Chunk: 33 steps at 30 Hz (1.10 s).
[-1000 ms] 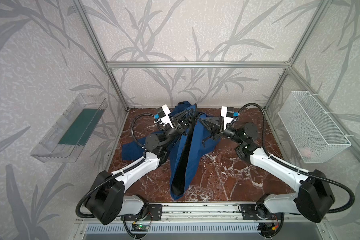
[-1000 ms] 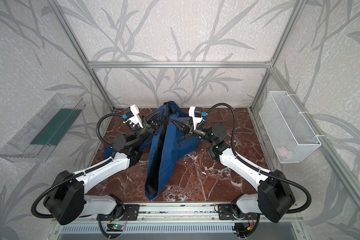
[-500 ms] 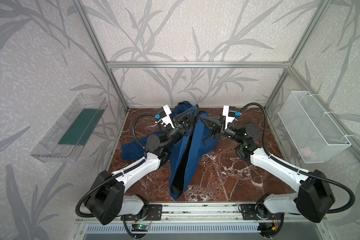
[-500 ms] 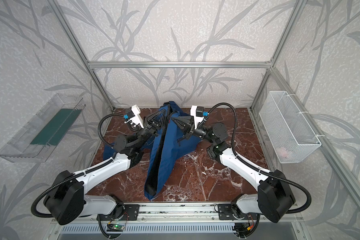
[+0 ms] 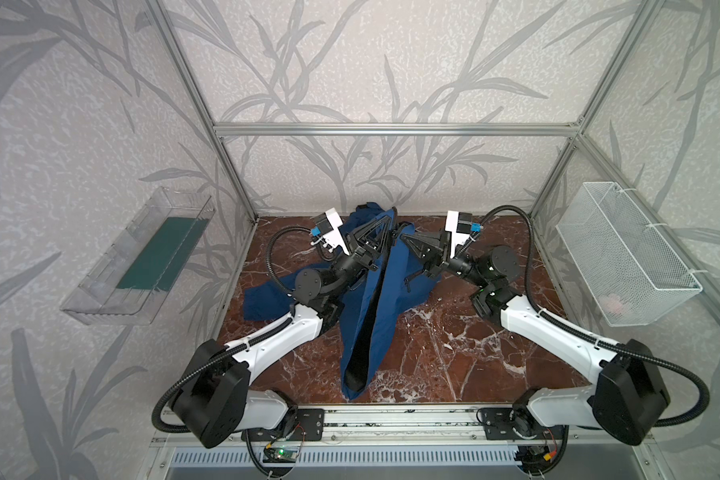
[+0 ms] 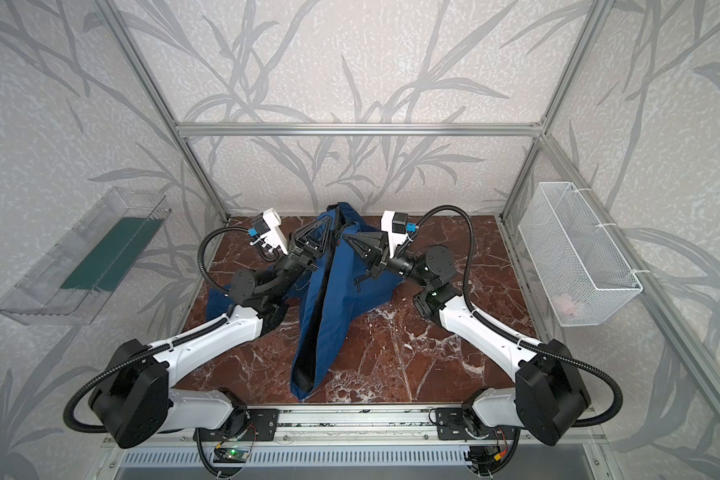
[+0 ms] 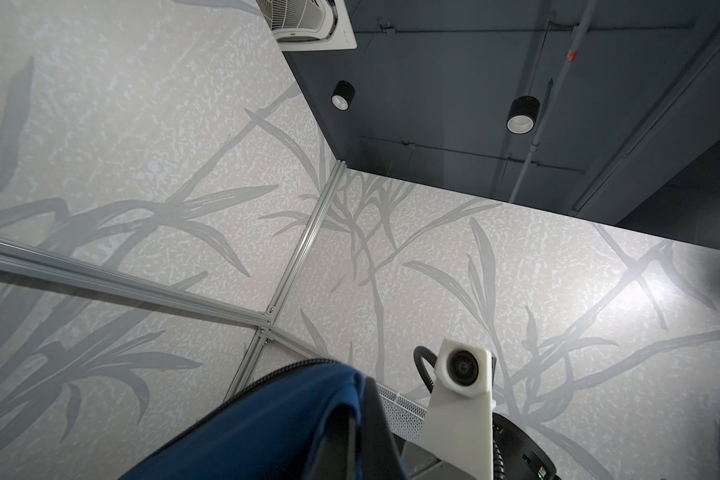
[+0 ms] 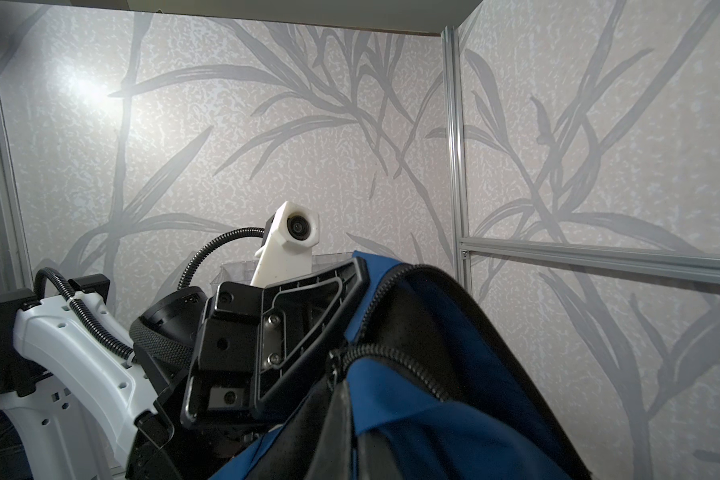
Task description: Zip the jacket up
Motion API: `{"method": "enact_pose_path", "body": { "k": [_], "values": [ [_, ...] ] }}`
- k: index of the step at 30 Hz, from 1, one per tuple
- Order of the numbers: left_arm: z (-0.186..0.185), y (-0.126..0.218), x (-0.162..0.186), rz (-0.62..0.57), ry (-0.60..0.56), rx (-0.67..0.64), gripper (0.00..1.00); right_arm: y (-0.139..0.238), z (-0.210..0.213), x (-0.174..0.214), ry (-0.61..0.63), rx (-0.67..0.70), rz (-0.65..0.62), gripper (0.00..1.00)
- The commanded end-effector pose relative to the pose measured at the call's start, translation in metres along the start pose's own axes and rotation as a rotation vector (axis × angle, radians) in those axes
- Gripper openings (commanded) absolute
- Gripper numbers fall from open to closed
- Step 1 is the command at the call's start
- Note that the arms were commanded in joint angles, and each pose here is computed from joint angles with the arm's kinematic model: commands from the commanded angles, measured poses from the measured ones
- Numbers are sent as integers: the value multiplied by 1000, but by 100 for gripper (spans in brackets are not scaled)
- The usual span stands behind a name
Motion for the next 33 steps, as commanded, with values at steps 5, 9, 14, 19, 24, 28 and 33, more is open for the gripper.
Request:
{"method": "enact_pose_path", "body": {
  "k": [5,9,14,19,24,28,33],
  "values": [
    [-24,-12,-20,-84,-9,109,0,2,7,-19,43,-11,-75,0],
    [-25,-14,-17,-82,-2,113,0,2,8,-20,47,-8,-69,0],
    [-25,-14,-12,-71,8,108,0,3,8,-23,54,-2,-79,0],
    [-23,-12,-9,-78,12,91,0,6,11,-27,74,2,-90,0],
    [-23,-14,-10,-85,15,88,0,10,14,-28,96,8,-95,0],
    [-22,-16,-8,-81,25,91,0,12,14,-30,104,12,-92,0],
    [-23,-18,-3,-67,33,100,0,12,14,-32,108,26,-97,0]
  ]
}}
Point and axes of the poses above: each gripper's point midway between its finger pads, its own y axis back along the fingers, its own z axis along the line the jaws close on, x = y × z, the point moved 9 cm from there along y, back along the fingers, and after that the axes turned 6 degrees about y, right-handed, at the moved point
